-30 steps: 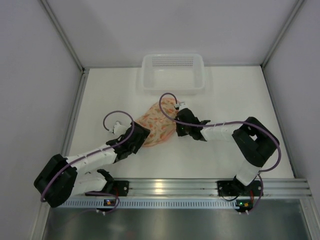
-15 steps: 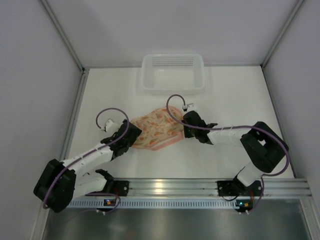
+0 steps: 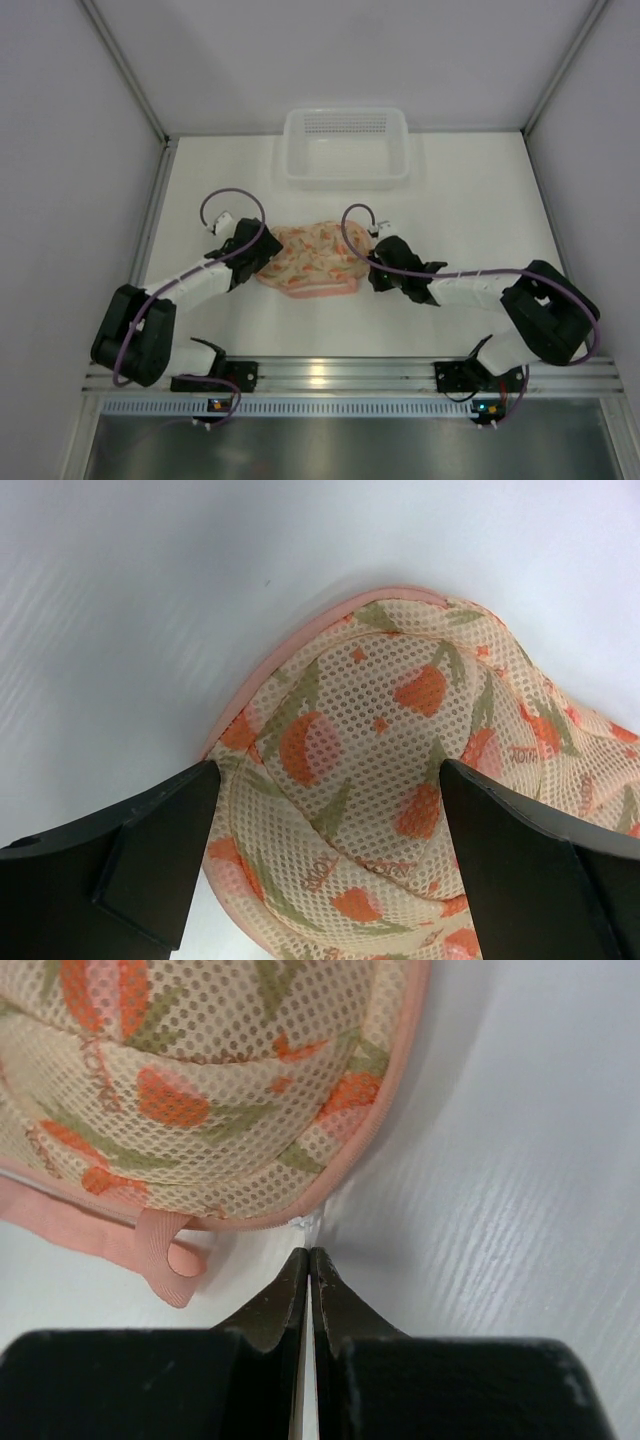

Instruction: Place the bra in the laundry bag and zip it closed

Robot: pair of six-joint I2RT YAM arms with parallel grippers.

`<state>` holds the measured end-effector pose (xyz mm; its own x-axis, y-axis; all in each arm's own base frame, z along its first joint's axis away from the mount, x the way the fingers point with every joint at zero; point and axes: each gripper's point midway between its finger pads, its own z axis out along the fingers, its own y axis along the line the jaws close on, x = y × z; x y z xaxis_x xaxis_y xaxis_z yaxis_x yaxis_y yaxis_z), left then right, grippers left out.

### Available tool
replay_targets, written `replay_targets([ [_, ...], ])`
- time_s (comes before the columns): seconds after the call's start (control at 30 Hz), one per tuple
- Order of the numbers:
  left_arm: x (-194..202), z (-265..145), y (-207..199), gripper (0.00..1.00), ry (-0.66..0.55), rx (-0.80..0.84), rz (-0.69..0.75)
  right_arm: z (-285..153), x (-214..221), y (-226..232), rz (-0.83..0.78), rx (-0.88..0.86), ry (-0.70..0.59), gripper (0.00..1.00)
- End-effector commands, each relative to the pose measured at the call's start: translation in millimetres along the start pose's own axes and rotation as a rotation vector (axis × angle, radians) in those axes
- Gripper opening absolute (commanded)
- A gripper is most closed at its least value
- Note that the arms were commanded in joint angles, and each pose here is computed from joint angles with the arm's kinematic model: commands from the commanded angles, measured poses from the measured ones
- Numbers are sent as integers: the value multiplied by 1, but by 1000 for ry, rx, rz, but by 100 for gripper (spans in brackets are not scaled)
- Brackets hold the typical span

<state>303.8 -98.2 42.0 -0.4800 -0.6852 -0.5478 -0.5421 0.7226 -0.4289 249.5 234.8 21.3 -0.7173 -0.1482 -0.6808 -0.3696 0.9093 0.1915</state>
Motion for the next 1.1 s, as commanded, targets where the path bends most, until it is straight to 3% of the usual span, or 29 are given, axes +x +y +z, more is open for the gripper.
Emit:
replay_targets([
  [0.0, -19, 14, -17, 99, -24, 11, 139, -6, -5, 24, -10, -71, -45, 0],
  [0.17, -36, 16, -53, 99, -19, 101, 196, 3, -14, 63, -7, -173, -53, 0],
  [0.3, -56, -21, -80, 99, -36, 204, 194, 18, -20, 75, 31, -161, -31, 0],
  [0.47, -61, -68, -84, 98, -62, 297, 104, 31, -31, 104, 68, -240, -29, 0],
  [0.57, -50, -74, -79, 98, -46, 310, 21, 32, -35, 119, 66, -271, -30, 0],
  [1.07, 29, -66, -126, 98, 106, 422, -68, 27, -26, 142, 25, -307, -31, 0],
])
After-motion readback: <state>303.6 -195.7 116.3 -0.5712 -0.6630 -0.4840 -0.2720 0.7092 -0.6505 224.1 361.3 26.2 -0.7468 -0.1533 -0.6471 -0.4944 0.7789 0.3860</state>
